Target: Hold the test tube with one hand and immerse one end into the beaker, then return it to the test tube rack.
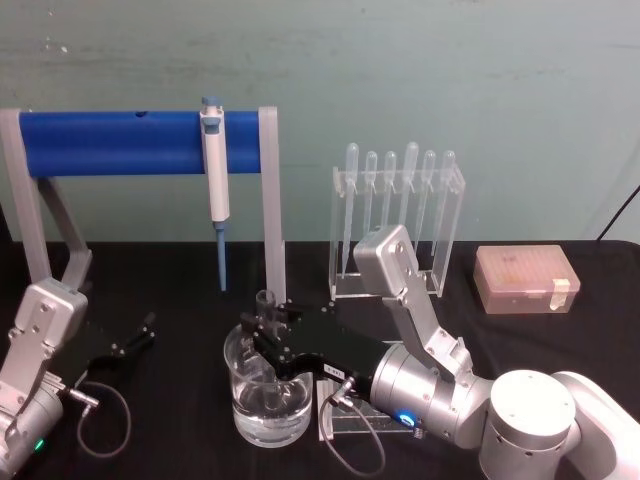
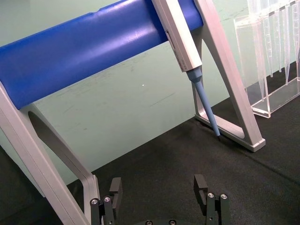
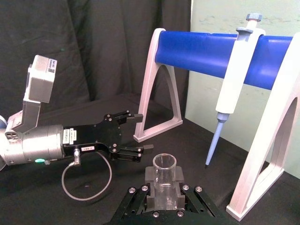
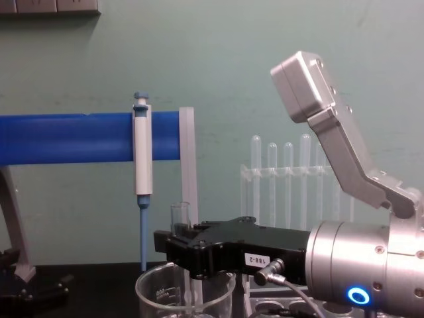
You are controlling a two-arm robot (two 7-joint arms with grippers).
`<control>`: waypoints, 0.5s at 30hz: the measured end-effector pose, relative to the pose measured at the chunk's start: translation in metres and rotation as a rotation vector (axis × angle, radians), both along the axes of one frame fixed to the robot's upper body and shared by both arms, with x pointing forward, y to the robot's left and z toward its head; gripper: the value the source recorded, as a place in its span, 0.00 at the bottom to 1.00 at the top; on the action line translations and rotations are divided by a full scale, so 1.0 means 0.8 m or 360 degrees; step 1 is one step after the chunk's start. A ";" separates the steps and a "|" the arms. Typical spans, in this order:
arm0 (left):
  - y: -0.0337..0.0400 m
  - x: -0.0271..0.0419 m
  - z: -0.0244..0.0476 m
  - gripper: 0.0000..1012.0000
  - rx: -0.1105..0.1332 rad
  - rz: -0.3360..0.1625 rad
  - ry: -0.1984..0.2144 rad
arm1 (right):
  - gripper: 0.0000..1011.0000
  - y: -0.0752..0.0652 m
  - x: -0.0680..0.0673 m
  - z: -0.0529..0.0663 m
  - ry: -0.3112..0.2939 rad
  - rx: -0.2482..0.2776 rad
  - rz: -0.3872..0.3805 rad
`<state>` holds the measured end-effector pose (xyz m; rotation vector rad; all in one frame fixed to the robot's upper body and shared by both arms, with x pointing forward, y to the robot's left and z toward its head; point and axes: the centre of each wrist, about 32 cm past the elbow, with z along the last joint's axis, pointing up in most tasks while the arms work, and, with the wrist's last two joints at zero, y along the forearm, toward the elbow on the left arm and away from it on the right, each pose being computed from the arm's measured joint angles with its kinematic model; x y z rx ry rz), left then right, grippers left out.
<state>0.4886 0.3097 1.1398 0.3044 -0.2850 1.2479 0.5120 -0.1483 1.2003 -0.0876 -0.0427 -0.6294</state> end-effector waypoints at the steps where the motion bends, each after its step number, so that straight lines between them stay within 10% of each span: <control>1: 0.0000 0.0000 0.0000 0.99 0.0000 0.0000 0.0000 | 0.22 0.000 0.000 0.000 0.0000 0.0000 0.0000; 15: 0.0000 0.0000 0.0000 0.99 0.0000 0.0000 0.0000 | 0.22 0.000 0.000 0.000 0.0000 0.0000 0.0000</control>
